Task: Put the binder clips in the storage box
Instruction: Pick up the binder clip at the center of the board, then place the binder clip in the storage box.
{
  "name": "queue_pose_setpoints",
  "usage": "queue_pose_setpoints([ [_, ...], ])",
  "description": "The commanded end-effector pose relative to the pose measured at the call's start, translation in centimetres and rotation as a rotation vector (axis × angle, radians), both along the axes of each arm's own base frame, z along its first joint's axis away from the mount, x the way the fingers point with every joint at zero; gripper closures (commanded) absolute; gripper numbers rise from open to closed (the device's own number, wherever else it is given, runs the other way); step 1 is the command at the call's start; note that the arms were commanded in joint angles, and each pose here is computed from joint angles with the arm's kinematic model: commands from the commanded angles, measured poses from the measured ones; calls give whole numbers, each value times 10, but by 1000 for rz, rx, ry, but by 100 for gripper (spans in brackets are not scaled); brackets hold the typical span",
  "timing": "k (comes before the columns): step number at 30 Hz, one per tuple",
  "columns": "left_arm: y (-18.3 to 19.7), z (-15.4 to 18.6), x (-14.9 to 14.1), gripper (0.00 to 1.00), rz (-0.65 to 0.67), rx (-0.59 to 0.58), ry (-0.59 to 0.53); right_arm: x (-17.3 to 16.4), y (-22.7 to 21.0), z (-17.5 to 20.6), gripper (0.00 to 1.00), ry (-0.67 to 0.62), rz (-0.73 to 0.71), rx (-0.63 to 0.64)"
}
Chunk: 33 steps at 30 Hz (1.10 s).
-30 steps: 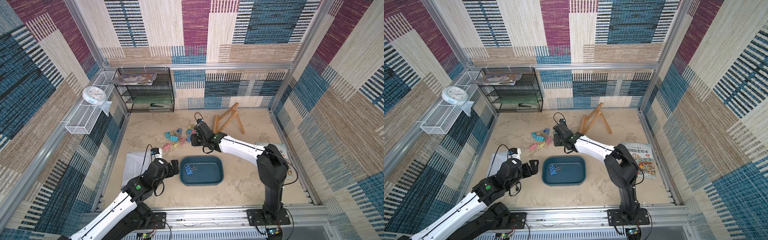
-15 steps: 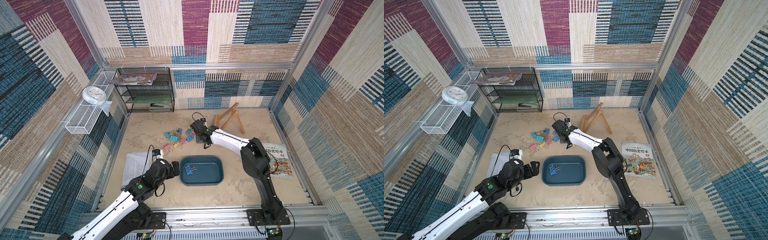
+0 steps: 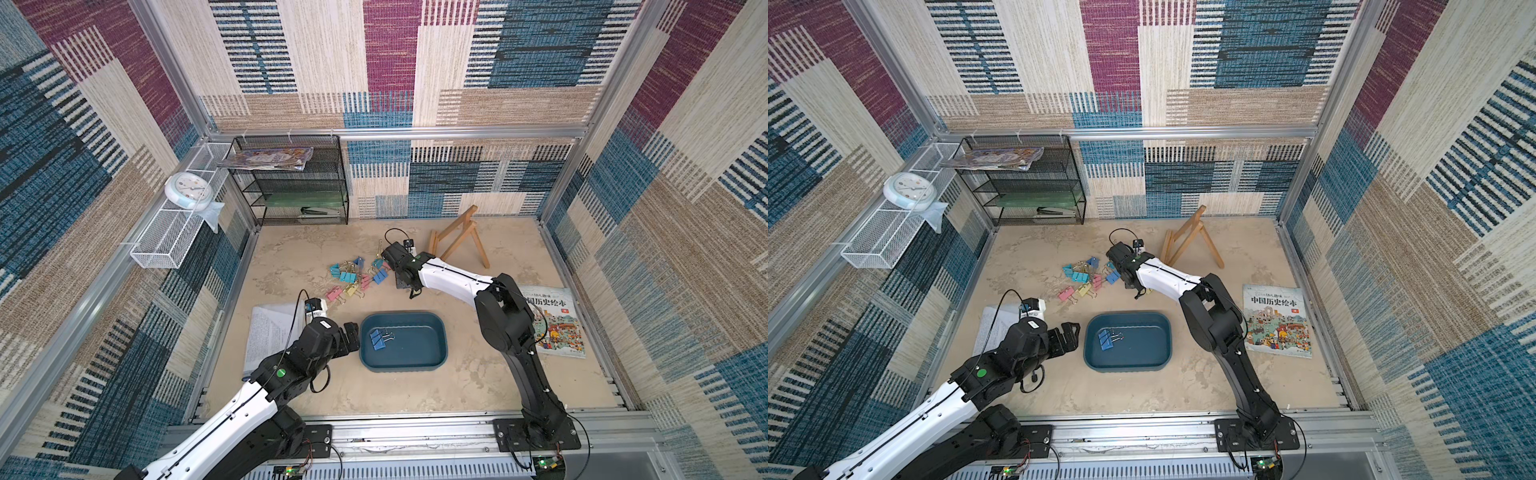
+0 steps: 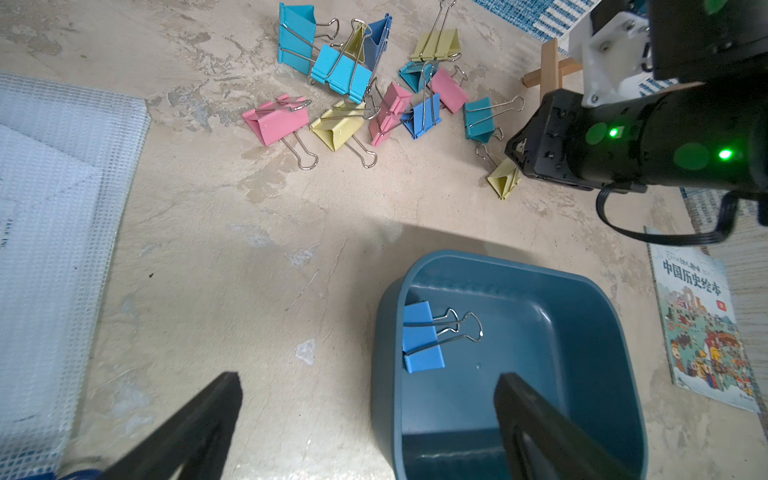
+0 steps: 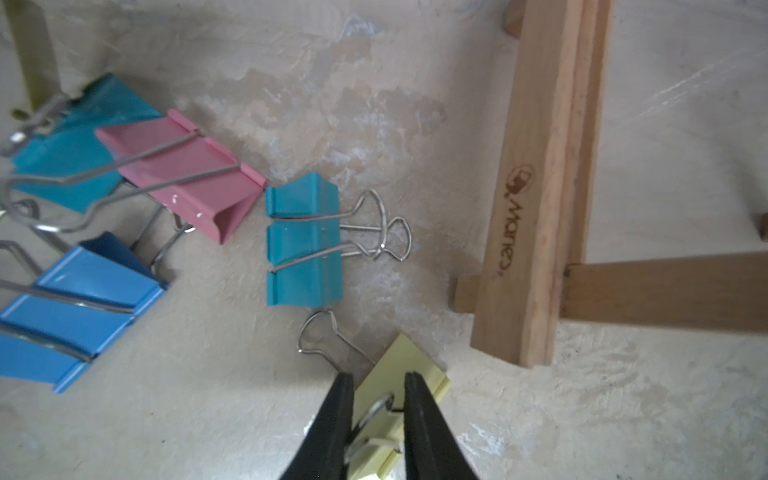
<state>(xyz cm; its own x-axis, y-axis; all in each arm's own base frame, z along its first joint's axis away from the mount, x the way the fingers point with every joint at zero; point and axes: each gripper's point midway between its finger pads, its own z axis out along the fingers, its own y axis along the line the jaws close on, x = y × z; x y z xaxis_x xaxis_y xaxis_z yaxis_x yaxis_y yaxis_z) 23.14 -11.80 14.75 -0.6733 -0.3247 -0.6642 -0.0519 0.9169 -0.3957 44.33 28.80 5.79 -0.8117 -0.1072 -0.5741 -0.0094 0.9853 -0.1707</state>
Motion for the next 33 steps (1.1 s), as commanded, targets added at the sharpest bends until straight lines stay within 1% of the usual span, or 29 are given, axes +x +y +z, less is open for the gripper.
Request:
queue_pose_setpoints([
  [1, 2, 3, 3, 1, 8, 10, -18, -3, -4, 5, 83, -7, -18, 8],
  [5, 2, 4, 3, 1, 10, 8, -17, -6, -7, 11, 92, -21, -17, 12],
  [9, 2, 3, 2, 1, 16, 5, -12, -10, -11, 20, 100, -32, -20, 20],
  [12, 3, 1, 2, 1, 22, -1, -8, -16, -13, 33, 100, -52, -14, 51],
  [14, 3, -1, 2, 1, 26, -4, -4, -21, -13, 47, 100, -71, -6, 98],
  [16, 2, -1, 2, 1, 24, -7, -4, -30, -8, 61, 100, -82, 22, 177],
  [19, 2, -1, 2, 1, 20, -5, -3, -50, 1, 88, 100, -97, 72, 339],
  [21, 2, -2, 1, 1, 19, -1, 0, -67, 6, 105, 100, -110, 106, 446],
  [23, 2, -3, 1, 1, 18, 0, 2, -88, 15, 122, 100, -115, 179, 561],
  [26, 2, -4, 1, 1, 22, -5, 1, -120, 22, 140, 100, -119, 242, 735],
  [30, 1, -3, 3, 1, 24, -13, -5, -166, 30, 150, 100, -110, 282, 896],
  [33, 1, -2, 3, 1, 25, -12, -9, -200, 38, 141, 100, -66, 288, 973],
])
